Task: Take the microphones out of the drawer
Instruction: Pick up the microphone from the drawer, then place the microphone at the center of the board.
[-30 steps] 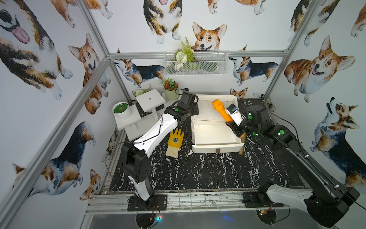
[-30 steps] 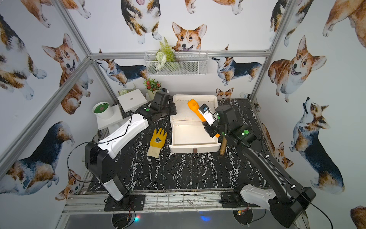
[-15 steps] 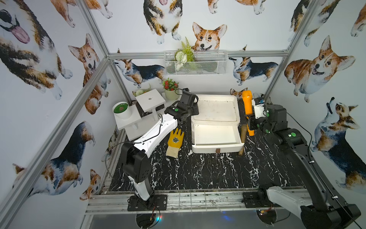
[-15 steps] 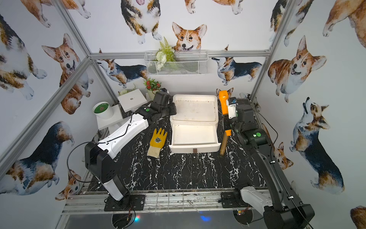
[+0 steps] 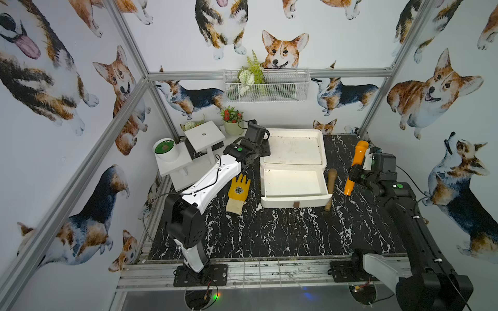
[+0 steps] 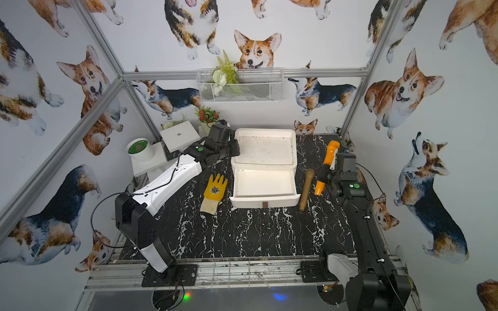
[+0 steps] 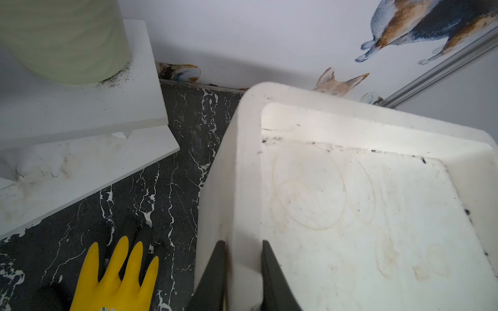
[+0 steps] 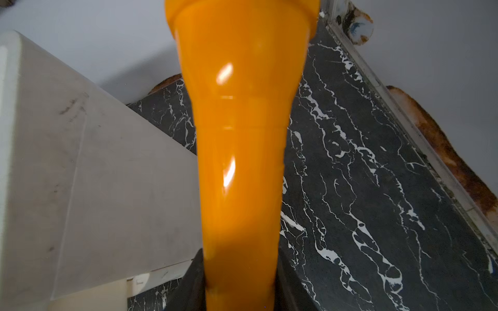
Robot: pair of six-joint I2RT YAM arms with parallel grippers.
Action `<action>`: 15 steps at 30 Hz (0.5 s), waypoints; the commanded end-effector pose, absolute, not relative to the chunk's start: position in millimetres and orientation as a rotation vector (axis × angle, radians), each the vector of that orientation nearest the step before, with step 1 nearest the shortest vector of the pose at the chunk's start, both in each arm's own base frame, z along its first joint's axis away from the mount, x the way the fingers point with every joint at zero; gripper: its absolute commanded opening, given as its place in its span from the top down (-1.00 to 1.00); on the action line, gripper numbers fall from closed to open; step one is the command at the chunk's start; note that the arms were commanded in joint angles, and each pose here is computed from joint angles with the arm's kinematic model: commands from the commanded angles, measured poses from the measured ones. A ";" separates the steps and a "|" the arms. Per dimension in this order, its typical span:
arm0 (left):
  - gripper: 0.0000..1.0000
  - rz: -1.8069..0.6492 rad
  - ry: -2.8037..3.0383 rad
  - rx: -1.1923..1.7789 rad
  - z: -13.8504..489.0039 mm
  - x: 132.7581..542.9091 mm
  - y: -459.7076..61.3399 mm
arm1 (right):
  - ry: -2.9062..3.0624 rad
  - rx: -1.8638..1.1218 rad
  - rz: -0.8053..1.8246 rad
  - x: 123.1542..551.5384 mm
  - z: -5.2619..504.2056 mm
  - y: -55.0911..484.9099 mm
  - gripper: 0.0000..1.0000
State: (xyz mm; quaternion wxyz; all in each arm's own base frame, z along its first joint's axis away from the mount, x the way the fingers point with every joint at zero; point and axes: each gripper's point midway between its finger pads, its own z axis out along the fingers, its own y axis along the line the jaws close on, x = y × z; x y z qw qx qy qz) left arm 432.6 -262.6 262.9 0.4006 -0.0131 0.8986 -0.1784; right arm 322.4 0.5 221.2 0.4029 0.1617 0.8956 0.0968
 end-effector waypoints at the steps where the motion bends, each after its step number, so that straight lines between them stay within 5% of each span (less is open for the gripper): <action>1: 1.00 -0.407 2.420 -0.096 228.8 416.9 -250.5 | 2.252 0.467 0.279 325.6 212.4 -0.6 0.95; 15: 1.00 -0.429 2.414 -0.093 231.2 416.9 -253.2 | 2.399 0.613 0.358 321.3 129.7 -6.1 0.90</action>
